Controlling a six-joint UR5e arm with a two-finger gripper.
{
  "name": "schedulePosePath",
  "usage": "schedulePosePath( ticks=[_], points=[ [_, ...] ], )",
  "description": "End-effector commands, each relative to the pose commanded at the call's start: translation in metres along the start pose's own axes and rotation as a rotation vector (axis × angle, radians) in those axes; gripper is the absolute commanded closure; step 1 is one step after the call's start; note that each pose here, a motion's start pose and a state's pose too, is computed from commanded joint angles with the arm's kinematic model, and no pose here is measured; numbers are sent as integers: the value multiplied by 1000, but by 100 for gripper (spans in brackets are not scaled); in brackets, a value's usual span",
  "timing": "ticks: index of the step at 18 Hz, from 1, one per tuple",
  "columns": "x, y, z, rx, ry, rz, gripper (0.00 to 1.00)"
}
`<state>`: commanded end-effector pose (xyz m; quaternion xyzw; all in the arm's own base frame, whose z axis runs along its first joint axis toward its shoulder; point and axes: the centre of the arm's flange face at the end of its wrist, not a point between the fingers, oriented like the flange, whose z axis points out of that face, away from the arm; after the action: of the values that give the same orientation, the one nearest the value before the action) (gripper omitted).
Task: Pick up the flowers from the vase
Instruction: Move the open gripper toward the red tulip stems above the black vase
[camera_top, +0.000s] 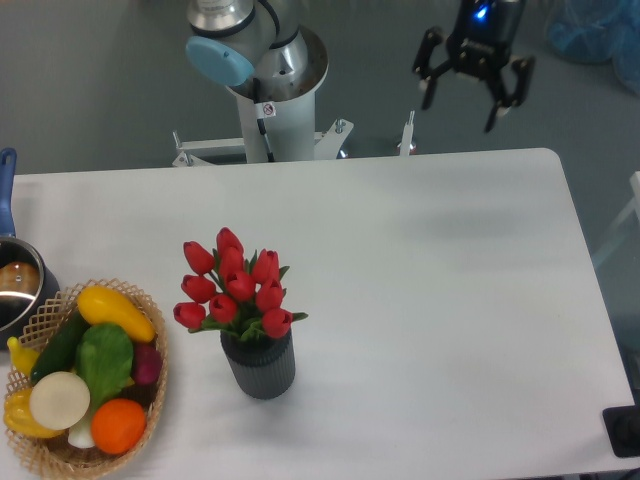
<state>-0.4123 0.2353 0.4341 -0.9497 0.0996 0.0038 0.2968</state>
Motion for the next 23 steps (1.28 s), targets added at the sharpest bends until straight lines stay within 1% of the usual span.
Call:
schedulePosePath(
  ticks=[2, 5, 7, 9, 11, 12, 14, 17, 19, 23],
  points=[
    [2, -2, 13, 7, 26, 12, 0],
    [0, -4, 42, 39, 57, 34, 0],
    [2, -1, 62, 64, 69, 64, 0],
    [1, -3, 87, 87, 95, 124, 0],
    [-1, -5, 101, 110, 114, 152, 0],
    [0, -11, 107, 134, 124, 166, 0],
    [-1, -20, 113, 223, 118, 170, 0],
    [-6, -32, 130, 393, 137, 144, 0],
    [-8, -32, 137, 426, 148, 131, 0],
    [3, -51, 147, 428, 177, 166, 0]
  ],
)
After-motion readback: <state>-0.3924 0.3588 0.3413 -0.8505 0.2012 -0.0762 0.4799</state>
